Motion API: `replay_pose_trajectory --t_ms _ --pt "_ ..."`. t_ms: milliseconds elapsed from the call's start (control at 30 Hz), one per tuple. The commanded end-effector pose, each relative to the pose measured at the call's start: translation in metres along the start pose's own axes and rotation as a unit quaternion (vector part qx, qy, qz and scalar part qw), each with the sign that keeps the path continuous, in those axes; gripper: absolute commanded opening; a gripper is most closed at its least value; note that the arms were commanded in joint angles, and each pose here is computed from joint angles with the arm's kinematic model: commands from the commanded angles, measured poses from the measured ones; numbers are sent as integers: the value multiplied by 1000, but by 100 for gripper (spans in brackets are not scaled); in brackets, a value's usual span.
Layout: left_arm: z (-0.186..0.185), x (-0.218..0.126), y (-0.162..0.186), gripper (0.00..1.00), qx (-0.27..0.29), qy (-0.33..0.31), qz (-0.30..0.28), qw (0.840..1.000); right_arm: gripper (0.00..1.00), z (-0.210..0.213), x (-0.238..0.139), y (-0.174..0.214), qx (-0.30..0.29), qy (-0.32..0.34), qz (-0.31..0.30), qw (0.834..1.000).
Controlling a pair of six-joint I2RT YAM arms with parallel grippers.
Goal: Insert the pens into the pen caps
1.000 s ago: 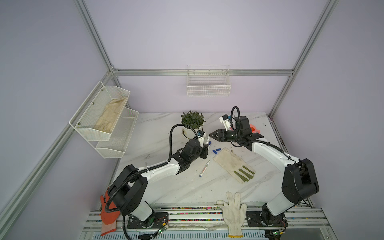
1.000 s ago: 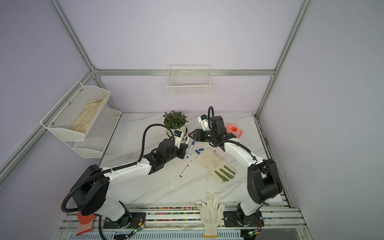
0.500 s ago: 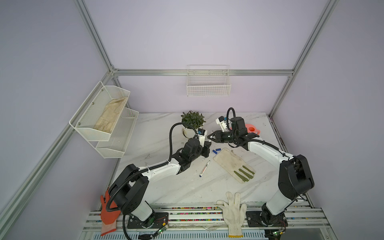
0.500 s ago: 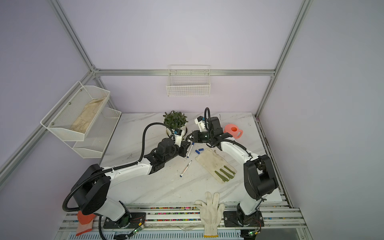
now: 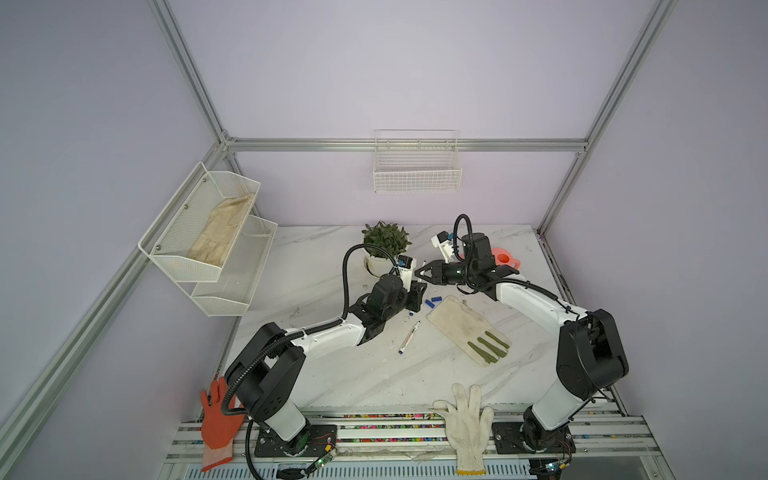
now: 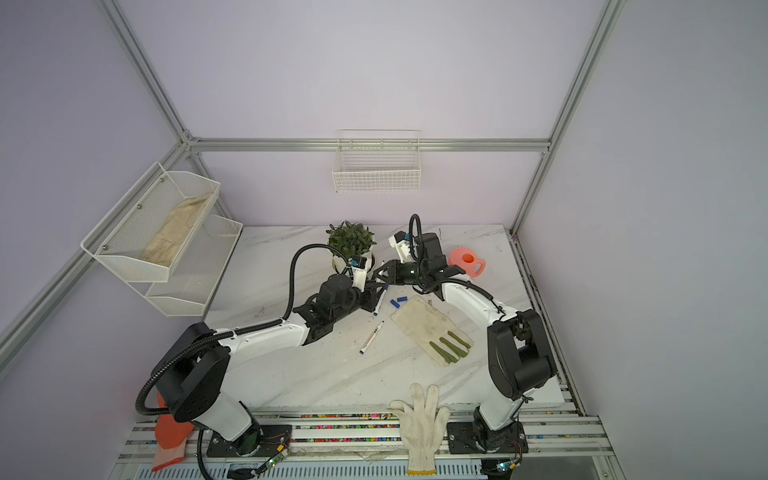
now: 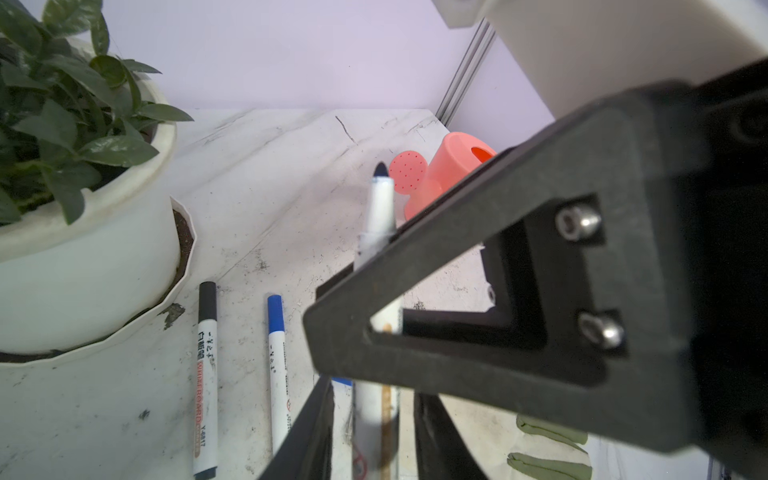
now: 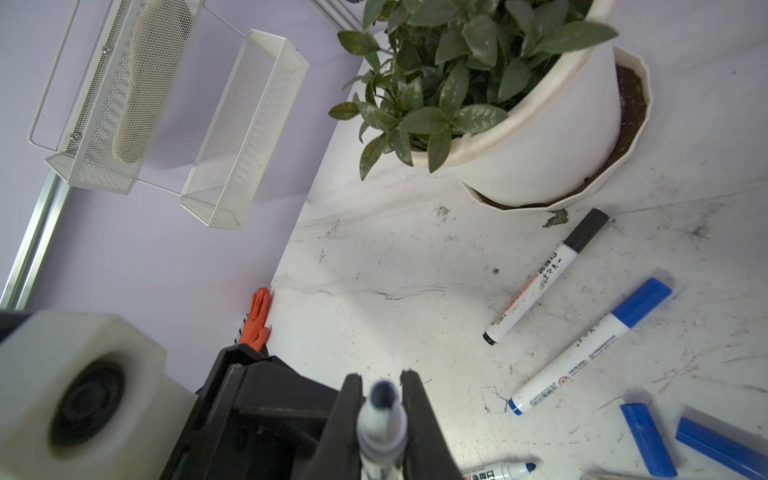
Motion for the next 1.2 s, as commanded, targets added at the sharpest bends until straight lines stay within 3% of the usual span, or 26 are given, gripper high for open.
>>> replay_pose_trajectory --t_ms 0,433,533,600,733,767,833,933,1033,1167 --pt "-21 0 -47 29 5 37 -61 997 2 5 -1 -3 -10 -15 -7 1000" --pt "-25 11 -48 23 6 58 -51 997 2 7 -7 -5 -10 -17 -14 1000" --pt "-24 11 -50 17 2 59 -57 997 2 5 -7 -6 -7 -15 -15 1000" --pt "-25 10 -52 1 1 65 -59 996 3 3 -7 -5 -4 -12 -15 1000" --pt "-21 10 -50 0 -6 66 -57 996 4 0 -8 -5 0 -6 -18 1000" --pt "-18 11 -47 0 -12 56 -55 997 7 -1 -9 -6 1 -1 -21 1000" --pt "-6 12 -41 0 -40 15 -51 998 25 -4 -11 -6 9 16 -27 999" --pt "13 8 -31 0 -75 -63 -54 994 41 -12 -13 -4 25 63 -37 997" --pt "29 -1 -25 0 -98 -121 -60 986 42 -23 -15 1 33 121 -31 992" --pt "40 -10 -20 0 -112 -148 -62 981 39 -44 -16 13 35 212 -1 977"
Point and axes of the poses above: each gripper's point midway between its finger pads, its own x axis out along the fingers, its own z axis along the line the jaws close on, y = z × x, the point moved 9 cm from there along -x, back along the fingers, and after that the axes turned 2 degrees about -x, right-handed, at the moved point
